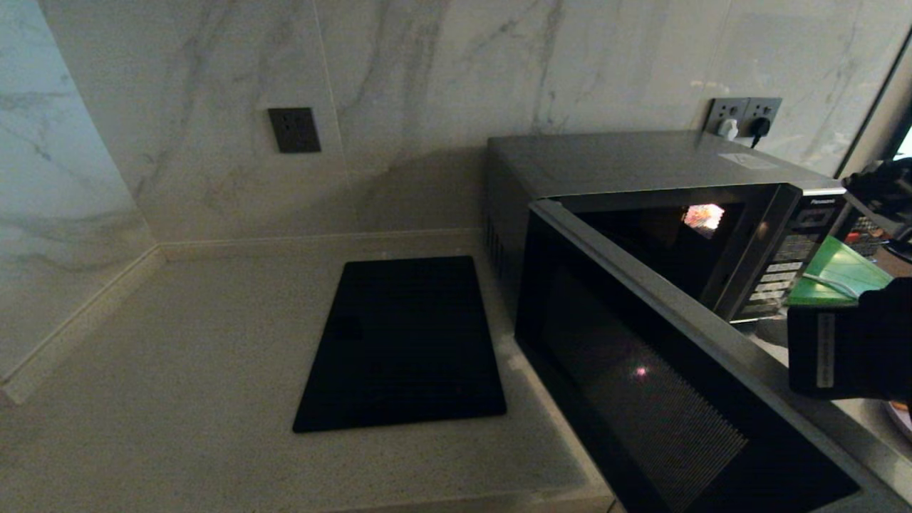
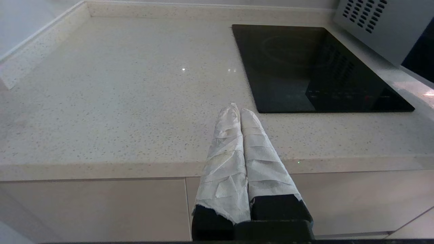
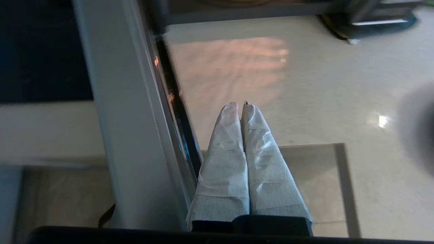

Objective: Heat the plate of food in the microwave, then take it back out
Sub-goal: Open the microwave oven, then put the plate in the microwave oven

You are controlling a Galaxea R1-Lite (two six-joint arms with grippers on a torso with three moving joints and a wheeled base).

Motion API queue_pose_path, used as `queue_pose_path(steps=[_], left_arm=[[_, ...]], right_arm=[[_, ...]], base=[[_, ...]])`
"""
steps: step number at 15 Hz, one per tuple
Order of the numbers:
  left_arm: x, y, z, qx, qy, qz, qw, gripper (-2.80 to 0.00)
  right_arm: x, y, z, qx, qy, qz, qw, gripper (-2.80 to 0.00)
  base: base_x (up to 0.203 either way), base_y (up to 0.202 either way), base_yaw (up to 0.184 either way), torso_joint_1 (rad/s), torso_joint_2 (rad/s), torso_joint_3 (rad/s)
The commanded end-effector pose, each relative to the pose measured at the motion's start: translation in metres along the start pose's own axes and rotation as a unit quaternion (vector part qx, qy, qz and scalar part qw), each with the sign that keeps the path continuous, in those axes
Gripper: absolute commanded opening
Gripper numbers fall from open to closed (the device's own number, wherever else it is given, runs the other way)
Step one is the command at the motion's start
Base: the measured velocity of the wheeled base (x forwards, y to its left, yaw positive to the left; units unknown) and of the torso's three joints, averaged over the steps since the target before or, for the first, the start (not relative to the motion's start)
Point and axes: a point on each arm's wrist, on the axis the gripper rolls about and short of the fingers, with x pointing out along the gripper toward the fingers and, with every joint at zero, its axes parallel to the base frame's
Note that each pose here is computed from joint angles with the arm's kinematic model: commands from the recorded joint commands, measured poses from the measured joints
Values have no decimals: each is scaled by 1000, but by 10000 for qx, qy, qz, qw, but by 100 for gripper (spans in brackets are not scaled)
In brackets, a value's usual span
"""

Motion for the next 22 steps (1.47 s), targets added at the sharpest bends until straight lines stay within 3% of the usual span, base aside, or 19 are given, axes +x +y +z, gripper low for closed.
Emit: queue_pose_path(steps=[1,4,6,9,12,14,16,18,20,22], left_arm=[[0,0,0,-3,3,5,10000,-280],[0,0,0,-3,-3,5,10000,-280],[0,0,0,-3,-1,5,10000,-280],[0,0,0,-3,2,5,10000,-280],[0,0,0,-3,-1,5,10000,-280],[0,0,0,-3,3,5,10000,-280],[0,0,0,-3,0,5,10000,-280],[0,0,0,-3,3,5,10000,-280],[0,0,0,-3,-4,-3,10000,-280],[0,0,0,-3,3,4,10000,-280]], right_arm=[[-2,11,-1,-141,20,193,9997,-280],[0,13,3,-86,-34,110,9999,-280],[16,-2,11,228,-118,-569,9981,-280],[40,-42,28,1044,-262,-1780,9781,-280],[54,-95,38,1865,-262,-2786,9418,-280],[61,-135,41,2510,-171,-3324,9090,-280],[68,-181,36,3181,0,-3837,8670,-280],[71,-230,23,3813,212,-4390,8133,-280],[75,-272,2,4443,535,-4521,7716,-280],[87,-298,-21,4984,887,-4152,7559,-280]], base=[[0,0,0,0,0,0],[0,0,0,0,0,0],[0,0,0,0,0,0],[0,0,0,0,0,0],[0,0,0,0,0,0],[0,0,0,0,0,0],[0,0,0,0,0,0],[0,0,0,0,0,0],[0,0,0,0,0,0],[0,0,0,0,0,0]])
